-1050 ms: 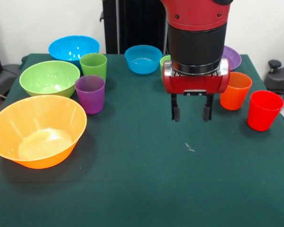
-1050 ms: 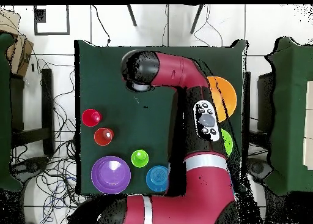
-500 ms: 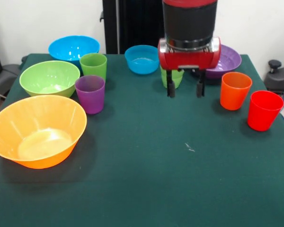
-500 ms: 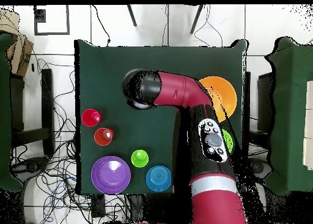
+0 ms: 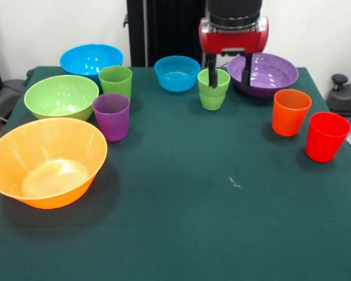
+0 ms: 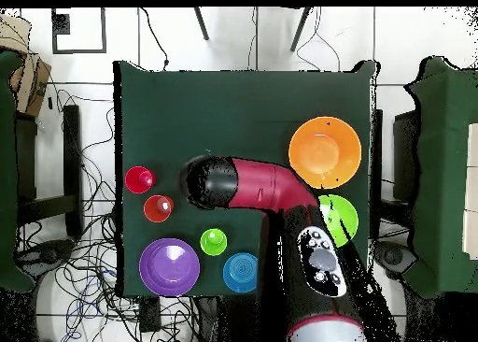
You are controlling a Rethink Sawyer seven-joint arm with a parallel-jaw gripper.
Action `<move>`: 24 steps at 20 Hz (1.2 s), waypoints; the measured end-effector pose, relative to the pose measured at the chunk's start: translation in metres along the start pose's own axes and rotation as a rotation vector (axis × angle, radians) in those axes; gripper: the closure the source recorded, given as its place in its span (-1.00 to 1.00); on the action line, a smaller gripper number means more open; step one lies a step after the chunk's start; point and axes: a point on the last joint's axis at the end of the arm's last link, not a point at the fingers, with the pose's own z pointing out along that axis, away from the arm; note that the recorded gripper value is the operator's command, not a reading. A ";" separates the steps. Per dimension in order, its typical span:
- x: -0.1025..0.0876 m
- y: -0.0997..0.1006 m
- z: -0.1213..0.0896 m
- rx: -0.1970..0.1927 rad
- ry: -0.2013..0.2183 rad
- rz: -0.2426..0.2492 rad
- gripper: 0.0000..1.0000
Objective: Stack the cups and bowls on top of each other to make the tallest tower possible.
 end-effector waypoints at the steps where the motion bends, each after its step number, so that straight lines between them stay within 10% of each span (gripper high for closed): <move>1: 0.015 0.001 0.001 0.002 0.005 -0.004 -1.00; 11: 0.098 0.009 0.011 0.005 0.044 -0.018 -1.00; 24: 0.109 0.007 0.014 0.004 0.065 -0.013 -1.00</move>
